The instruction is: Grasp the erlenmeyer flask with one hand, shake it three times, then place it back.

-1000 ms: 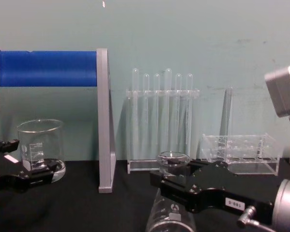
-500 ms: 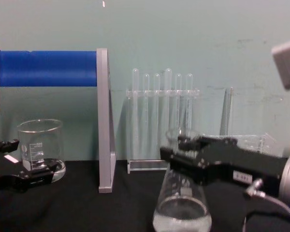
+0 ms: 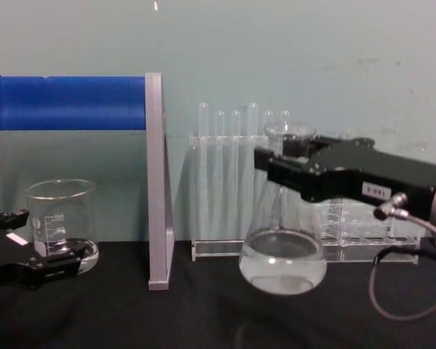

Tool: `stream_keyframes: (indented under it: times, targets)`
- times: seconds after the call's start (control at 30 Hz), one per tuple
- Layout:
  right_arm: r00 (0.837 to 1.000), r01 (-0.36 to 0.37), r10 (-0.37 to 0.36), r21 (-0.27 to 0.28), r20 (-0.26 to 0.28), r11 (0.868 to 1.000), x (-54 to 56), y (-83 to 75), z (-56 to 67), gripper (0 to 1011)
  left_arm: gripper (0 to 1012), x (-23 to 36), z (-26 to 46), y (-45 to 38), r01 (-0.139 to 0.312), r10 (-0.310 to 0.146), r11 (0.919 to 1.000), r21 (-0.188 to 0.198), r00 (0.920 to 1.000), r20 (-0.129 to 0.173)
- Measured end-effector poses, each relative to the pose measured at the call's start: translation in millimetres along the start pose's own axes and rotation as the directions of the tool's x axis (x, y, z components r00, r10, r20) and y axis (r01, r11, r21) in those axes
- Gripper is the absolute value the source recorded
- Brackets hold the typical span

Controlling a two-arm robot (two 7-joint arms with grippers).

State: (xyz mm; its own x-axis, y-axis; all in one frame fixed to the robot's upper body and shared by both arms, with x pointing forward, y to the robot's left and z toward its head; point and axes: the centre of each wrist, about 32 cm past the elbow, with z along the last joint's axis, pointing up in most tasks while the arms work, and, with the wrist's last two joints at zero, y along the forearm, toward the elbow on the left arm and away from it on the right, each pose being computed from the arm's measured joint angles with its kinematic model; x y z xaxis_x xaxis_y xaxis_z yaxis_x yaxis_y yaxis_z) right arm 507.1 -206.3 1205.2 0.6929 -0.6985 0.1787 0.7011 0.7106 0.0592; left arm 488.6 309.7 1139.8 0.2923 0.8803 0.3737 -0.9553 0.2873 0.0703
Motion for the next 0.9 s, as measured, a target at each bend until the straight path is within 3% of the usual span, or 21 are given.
stream_keyframes:
  times: [0.37, 0.9]
  targets:
    - [0.999, 0.035, -0.035, 0.031, 0.015, 0.999, 1.9, -3.1, 13.6, 456, 1001, 0.0, 0.0, 0.0, 0.0, 0.0, 1.0, 0.0, 1.0, 0.0]
    - [0.999, 0.045, -0.045, 0.028, 0.008, 0.999, 2.3, -3.2, 13.0, 457, 1001, 0.0, 0.0, 0.0, 0.0, 0.0, 1.0, 0.0, 1.0, 0.0]
